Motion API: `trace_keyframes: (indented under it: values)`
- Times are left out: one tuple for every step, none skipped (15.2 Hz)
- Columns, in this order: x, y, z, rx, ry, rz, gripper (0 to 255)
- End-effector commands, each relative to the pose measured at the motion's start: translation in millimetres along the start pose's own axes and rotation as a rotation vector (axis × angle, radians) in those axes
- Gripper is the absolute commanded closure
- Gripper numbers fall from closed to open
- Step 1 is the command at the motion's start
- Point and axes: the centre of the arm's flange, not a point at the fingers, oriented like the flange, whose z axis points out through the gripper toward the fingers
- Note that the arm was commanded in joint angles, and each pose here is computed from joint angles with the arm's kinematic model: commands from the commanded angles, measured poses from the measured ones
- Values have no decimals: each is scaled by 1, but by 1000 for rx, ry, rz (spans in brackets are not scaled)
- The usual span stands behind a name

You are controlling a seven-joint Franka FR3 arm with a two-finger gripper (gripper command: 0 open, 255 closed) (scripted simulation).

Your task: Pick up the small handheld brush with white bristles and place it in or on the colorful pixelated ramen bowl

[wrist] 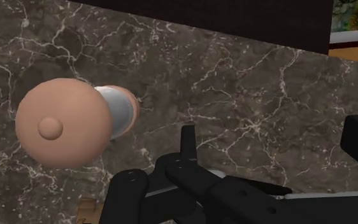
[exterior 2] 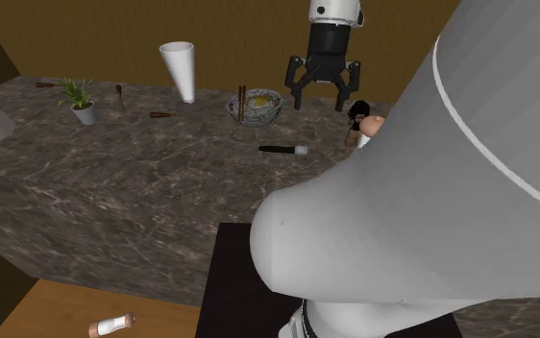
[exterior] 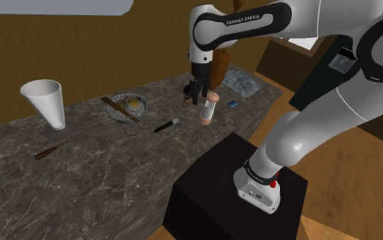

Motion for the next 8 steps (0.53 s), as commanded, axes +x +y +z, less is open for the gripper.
trace_keyframes:
  values:
    - [22,7,17,3,-13,-26,0]
    - [34,9,24,4,-19,-39,0]
    - [45,11,32,5,-25,-52,0]
    - [57,13,40,7,-32,-64,0]
    - [68,15,48,8,-38,-77,0]
    - [80,17,56,10,-45,-90,0]
    - [91,18,64,11,-51,-102,0]
    - [102,20,72,13,-58,-115,0]
